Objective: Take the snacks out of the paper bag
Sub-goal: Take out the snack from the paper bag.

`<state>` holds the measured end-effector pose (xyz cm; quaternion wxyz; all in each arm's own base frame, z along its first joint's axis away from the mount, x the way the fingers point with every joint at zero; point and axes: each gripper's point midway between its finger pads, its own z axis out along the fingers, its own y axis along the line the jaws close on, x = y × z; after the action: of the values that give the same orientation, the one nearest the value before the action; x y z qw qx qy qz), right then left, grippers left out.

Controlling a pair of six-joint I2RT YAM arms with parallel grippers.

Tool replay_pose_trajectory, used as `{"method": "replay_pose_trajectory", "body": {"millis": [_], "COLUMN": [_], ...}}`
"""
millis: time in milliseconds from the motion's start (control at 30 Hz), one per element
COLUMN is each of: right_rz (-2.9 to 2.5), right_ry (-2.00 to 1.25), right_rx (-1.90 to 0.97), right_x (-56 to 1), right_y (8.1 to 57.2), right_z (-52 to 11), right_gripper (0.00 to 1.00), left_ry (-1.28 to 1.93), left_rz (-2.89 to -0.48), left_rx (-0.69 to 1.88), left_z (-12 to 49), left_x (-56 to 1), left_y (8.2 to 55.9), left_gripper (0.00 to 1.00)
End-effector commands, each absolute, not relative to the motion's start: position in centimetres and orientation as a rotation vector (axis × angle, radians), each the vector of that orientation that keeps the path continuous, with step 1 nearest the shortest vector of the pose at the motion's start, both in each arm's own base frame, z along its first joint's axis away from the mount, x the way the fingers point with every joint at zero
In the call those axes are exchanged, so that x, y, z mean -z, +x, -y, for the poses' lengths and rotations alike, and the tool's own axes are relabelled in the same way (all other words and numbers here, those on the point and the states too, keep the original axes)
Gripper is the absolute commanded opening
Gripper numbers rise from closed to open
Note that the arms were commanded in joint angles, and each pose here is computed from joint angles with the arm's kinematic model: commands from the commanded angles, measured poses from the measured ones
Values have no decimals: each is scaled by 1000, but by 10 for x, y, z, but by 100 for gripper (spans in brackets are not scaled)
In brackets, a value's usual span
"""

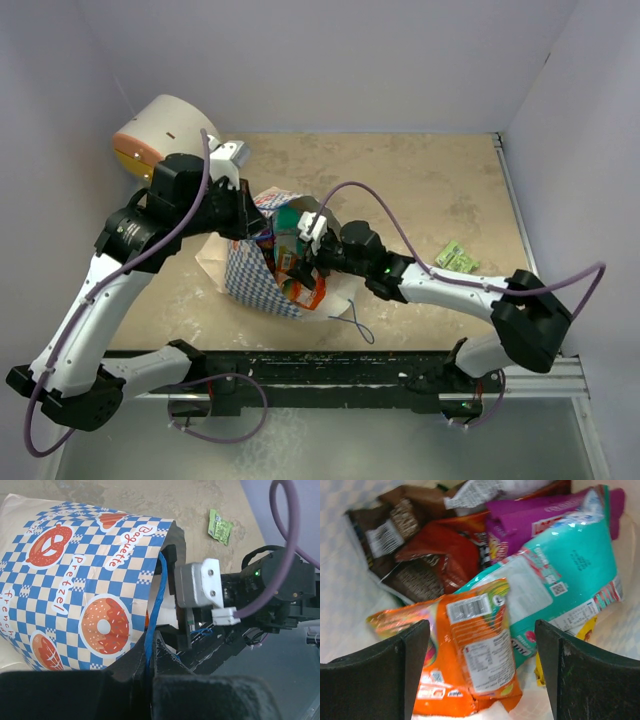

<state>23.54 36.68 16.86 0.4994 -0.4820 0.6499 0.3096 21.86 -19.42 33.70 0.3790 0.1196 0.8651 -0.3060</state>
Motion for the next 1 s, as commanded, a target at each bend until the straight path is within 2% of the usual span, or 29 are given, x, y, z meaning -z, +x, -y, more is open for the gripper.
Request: {"method": "replay_pose_trajectory", "body": {"millis": [0, 133, 467, 533, 833, 967], "right_rz": [-1538, -1649, -1740, -1737, -1691, -1678], "right_ry": [-739, -591, -620, -625, -673, -670], "right_rx": [-794, -769, -736, -739, -743, -767], "right_x": [-226, -201, -154, -155, -186, -203], "right_y": [273, 283, 283, 282, 275, 268], "right_z": [-387, -392, -409, -411, -406, -400], "right_gripper": [87, 85, 63, 56, 0, 0], "left_ry": [245, 242, 253, 247, 184, 151], "left_rz": [-2191, -2182, -2184, -2192, -2178, -2175], "left_rx": [757, 759, 744, 742, 712, 695], "left_z": [187, 188, 190, 191, 185, 182], "left_x": [-339, -338, -330, -328, -327, -329], "left_y": [219, 223, 228, 230, 235, 237], "left_gripper": [0, 0, 0, 0, 0, 0]}}
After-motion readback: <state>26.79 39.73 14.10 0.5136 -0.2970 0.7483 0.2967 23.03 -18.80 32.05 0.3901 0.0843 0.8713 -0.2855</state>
